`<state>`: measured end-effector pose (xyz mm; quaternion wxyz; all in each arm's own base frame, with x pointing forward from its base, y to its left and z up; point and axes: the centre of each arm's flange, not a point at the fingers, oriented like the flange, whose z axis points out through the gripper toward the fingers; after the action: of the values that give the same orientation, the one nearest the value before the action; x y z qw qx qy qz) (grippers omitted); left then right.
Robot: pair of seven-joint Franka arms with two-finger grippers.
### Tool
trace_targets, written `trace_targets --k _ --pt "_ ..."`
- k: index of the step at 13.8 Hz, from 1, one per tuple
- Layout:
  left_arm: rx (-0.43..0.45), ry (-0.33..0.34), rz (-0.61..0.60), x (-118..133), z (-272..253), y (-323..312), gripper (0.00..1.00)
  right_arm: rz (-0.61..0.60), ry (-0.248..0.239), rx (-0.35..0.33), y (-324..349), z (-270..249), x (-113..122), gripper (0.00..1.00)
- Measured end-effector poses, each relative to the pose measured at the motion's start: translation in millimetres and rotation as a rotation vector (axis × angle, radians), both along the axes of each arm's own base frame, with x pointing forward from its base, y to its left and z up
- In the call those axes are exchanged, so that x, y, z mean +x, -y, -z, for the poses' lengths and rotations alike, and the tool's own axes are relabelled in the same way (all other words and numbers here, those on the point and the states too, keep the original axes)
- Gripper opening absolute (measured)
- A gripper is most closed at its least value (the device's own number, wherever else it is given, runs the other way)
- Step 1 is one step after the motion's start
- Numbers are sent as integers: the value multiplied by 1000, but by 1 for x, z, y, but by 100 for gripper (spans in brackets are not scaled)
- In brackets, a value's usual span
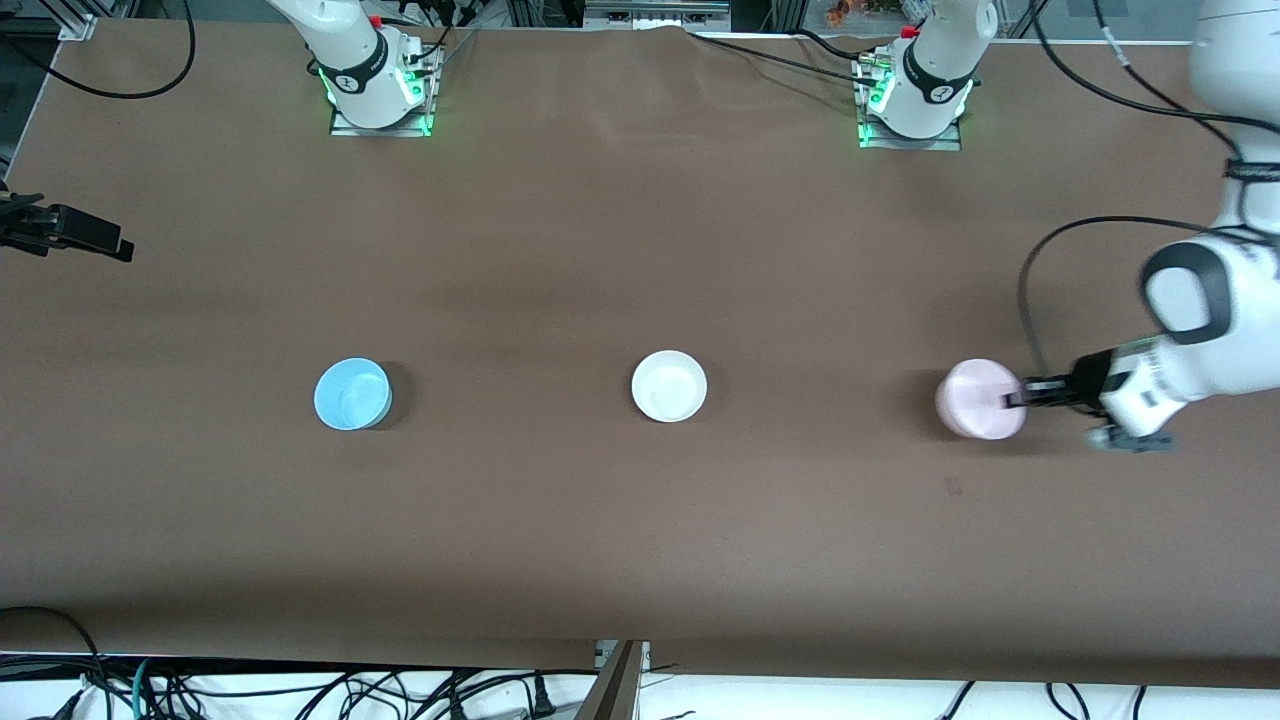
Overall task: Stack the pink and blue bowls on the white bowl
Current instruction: 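Grasp the pink bowl rim with the left gripper and lift, then carry the pink bowl over the white bowl with the left gripper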
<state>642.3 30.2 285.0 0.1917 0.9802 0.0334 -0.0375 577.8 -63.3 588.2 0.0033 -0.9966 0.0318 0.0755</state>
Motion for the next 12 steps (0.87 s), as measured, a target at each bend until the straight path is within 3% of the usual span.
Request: trace_targets --k 2,6,9,12 --pt "35 -34 -23 8 -14 88 3 0 0 0 0 0 0 100" --pt "74 -113 -78 -9 -13 251 3 0 0 0 0 0 0 100" --pt "121 -109 -91 -19 0 335 3 0 0 0 0 0 0 100" --pt "114 -74 -91 -28 11 378 3 0 0 0 0 0 0 100"
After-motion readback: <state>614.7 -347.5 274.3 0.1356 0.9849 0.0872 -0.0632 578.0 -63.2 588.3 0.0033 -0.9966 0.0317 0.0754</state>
